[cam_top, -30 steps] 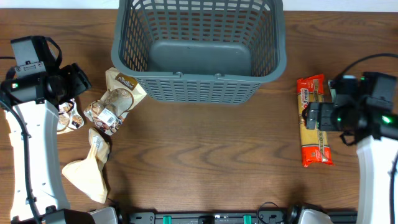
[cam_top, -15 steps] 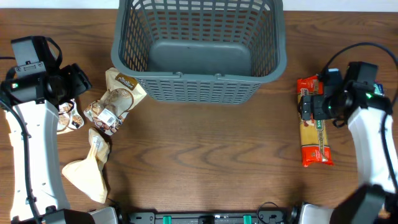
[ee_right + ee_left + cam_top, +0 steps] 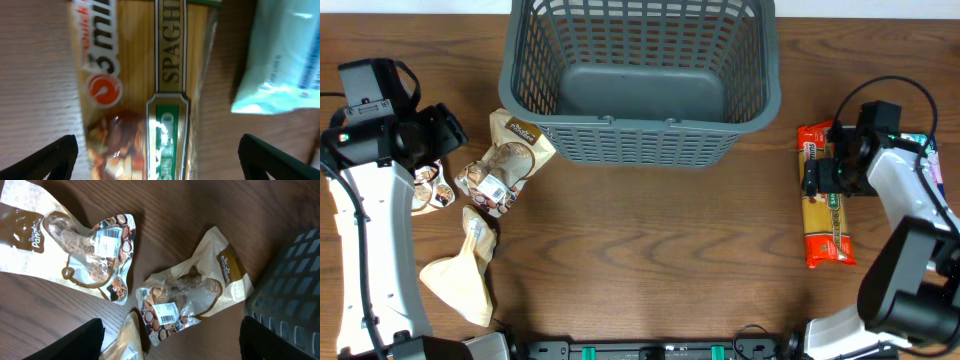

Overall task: Pack container
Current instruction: 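Lower the right gripper onto the orange spaghetti package and grasp, then lift the spaghetti package and carry it over the basket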

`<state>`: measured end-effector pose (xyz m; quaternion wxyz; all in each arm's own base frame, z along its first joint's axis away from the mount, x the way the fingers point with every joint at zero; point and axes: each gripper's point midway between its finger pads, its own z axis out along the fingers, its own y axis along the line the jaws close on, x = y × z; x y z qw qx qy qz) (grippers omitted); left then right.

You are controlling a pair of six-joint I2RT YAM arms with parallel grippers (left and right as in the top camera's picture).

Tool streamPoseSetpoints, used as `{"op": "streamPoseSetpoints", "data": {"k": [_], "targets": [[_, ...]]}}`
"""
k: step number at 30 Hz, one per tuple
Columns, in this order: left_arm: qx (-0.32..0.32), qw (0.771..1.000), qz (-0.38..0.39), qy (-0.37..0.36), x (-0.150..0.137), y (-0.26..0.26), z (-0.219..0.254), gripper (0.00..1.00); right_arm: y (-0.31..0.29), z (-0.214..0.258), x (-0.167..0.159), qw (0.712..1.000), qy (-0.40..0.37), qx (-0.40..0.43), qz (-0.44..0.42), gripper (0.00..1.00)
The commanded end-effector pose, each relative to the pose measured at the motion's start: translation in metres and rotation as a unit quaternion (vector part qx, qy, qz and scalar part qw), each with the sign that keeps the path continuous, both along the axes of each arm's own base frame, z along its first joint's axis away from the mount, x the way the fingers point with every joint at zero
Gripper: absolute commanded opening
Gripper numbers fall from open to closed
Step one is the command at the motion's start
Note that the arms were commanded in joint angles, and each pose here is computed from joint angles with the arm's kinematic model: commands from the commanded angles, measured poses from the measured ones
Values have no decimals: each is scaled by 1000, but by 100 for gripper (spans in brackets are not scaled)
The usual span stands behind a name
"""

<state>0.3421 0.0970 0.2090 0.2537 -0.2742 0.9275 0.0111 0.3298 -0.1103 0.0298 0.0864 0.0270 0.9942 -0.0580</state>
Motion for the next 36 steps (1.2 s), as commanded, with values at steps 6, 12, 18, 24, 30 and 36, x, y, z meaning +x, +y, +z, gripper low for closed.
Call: {"op": "streamPoseSetpoints", "data": {"k": [6,12,18,24,30,36], "targets": [[-5,1000,6,9,-3,1,-4,75,-2,-29,2,1000,21,10,-13,90],[-5,1000,6,9,-3,1,-4,75,3,-29,12,1000,1,27,-8,54],[-4,1000,6,9,-4,1,-4,75,4,-28,17,999,-10,30,-6,11],[-4,1000,6,9,-4,1,-4,75,15,4,42,997,-56,61,8,4],[-4,1000,6,10,-4,1,-4,75,25,137,99,973,-210,101,12,1],[-6,1000,6,18,-7,0,-6,75,47,297,121,920,-376,89,60,1]]}}
